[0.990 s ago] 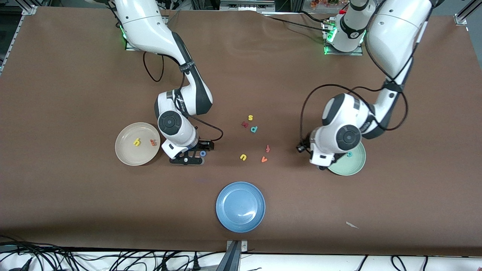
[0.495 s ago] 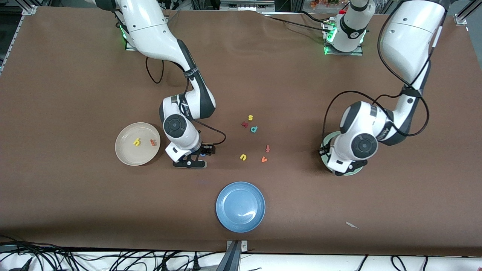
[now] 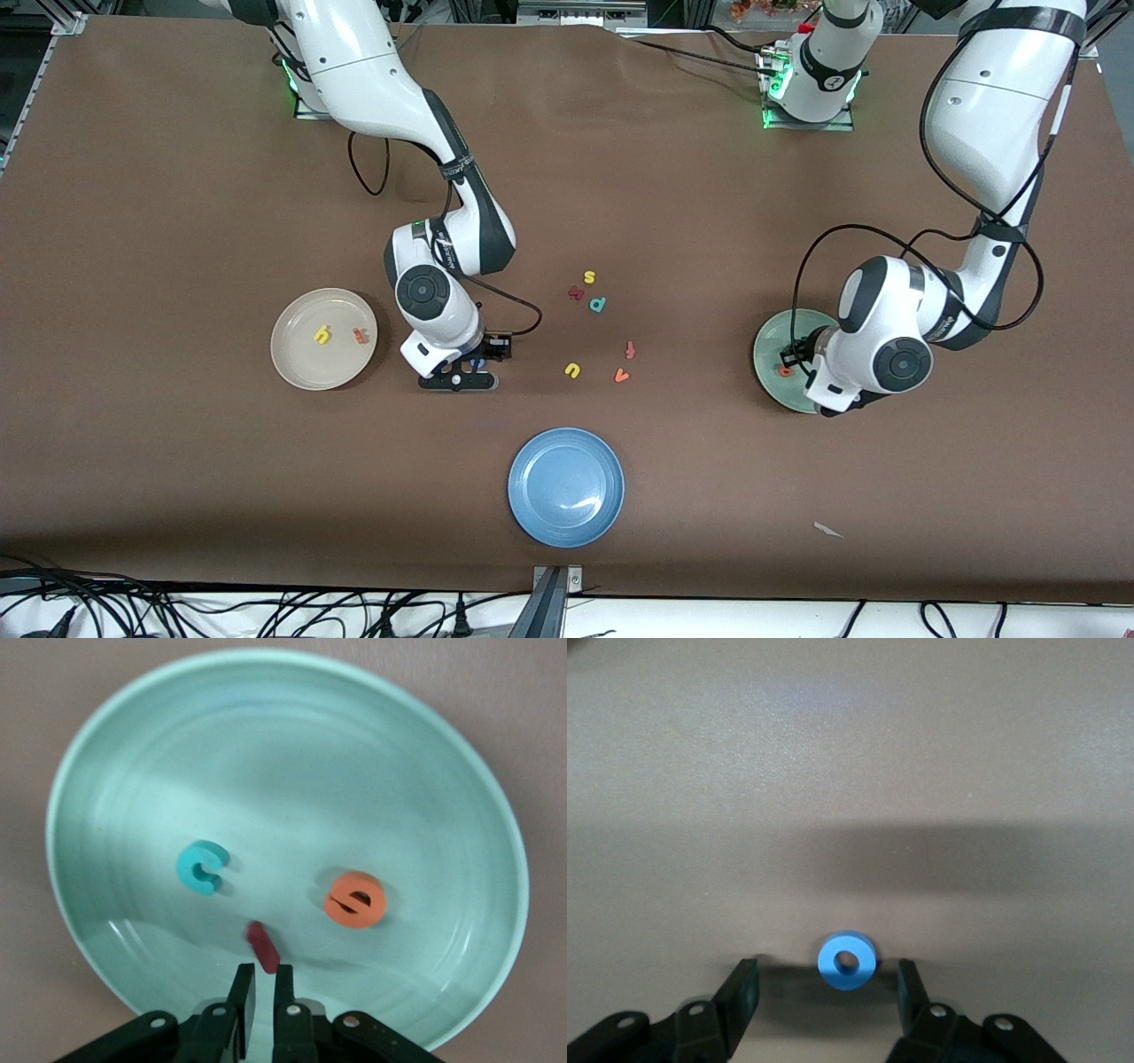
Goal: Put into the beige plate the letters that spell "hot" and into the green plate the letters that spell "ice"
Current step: 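Carry the red letter to the green plate while the right gripper grasps blue ring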
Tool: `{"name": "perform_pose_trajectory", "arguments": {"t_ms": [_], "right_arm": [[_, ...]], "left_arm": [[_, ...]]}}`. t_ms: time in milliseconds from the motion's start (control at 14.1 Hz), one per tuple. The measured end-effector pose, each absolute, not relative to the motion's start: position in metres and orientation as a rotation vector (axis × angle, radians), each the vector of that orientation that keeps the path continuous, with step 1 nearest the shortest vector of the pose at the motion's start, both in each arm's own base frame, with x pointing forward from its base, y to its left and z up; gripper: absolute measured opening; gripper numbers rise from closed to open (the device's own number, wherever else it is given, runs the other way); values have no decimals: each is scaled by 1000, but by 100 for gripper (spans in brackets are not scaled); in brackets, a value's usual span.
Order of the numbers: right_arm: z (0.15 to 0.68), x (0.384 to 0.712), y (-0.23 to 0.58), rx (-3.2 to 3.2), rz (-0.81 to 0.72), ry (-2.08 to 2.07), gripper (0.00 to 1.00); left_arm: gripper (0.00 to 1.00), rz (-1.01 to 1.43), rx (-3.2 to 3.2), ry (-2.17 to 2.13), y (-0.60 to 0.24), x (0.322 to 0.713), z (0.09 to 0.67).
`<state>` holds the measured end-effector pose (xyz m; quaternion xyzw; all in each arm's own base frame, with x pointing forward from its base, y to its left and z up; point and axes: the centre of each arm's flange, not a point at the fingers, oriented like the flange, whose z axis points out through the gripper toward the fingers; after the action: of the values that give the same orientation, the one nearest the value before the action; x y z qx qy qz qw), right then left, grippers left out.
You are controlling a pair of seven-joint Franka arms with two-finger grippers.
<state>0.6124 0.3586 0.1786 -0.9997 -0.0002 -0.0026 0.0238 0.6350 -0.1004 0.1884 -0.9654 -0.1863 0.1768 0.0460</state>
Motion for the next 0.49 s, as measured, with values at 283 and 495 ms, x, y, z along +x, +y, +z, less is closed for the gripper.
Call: {"name": "perform_pose_trajectory", "arguments": {"t_ms": [283,495], "right_arm": [[179,615,354,-3095,-10,8,70],[179,615,354,-3095,-11,8,63]], "left_arm": [[56,521,-2961,-549,-111,637,195],[84,462,-2982,-543,-117,647,221]]}}
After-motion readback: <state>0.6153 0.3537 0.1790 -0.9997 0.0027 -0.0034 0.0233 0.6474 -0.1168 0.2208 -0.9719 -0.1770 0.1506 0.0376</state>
